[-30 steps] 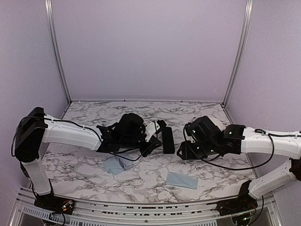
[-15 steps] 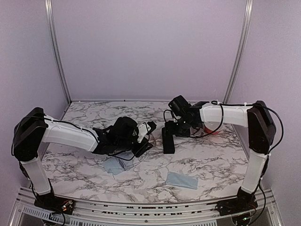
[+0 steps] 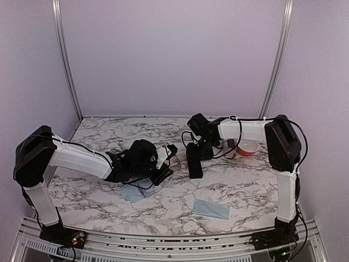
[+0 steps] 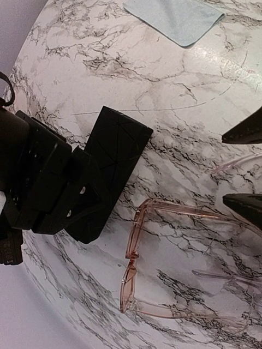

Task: Organize the sunglasses
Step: Pick up the sunglasses case from the center of the board.

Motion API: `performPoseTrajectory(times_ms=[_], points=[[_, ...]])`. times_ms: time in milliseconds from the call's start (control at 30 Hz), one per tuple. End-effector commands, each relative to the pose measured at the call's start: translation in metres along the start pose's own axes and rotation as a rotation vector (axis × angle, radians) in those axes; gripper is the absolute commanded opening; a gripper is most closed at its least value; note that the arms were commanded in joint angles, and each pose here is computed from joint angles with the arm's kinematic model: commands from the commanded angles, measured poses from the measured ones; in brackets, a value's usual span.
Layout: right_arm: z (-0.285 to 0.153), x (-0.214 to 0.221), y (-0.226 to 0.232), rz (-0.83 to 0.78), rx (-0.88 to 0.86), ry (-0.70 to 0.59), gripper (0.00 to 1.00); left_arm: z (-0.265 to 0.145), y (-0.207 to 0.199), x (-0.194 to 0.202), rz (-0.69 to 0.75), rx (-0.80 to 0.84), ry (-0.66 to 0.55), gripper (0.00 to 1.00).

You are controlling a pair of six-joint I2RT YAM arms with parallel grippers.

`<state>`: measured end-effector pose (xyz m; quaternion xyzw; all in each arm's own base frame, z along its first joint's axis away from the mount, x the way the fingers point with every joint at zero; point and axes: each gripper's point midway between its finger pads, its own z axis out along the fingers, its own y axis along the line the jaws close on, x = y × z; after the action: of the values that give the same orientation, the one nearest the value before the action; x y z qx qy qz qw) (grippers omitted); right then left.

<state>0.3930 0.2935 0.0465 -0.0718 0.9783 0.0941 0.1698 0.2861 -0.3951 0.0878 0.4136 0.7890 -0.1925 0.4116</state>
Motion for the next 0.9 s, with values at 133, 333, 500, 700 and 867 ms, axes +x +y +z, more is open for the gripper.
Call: performPoseTrajectory(times_ms=[133, 333, 500, 700, 867], points=[[0.007, 0.008, 0.0, -0.024, -0.006, 0.043, 0.6, -0.002, 0.0, -0.016, -0.014, 0.013, -0.055, 0.31], [0.003, 0.007, 0.009, -0.055, -0.029, 0.034, 0.62, 0.001, -0.001, -0.014, -0.019, 0.021, -0.05, 0.3], [0.005, 0.01, 0.009, -0.068, -0.017, 0.039, 0.6, 0.004, -0.002, -0.012, -0.02, 0.022, -0.043, 0.3], [0.01, 0.014, 0.011, -0.09, -0.004, 0.052, 0.61, 0.005, -0.002, -0.011, -0.019, 0.022, -0.041, 0.3], [0.009, 0.014, 0.011, -0.103, 0.02, 0.047, 0.56, 0.006, -0.002, -0.011, -0.021, 0.026, -0.039, 0.3]])
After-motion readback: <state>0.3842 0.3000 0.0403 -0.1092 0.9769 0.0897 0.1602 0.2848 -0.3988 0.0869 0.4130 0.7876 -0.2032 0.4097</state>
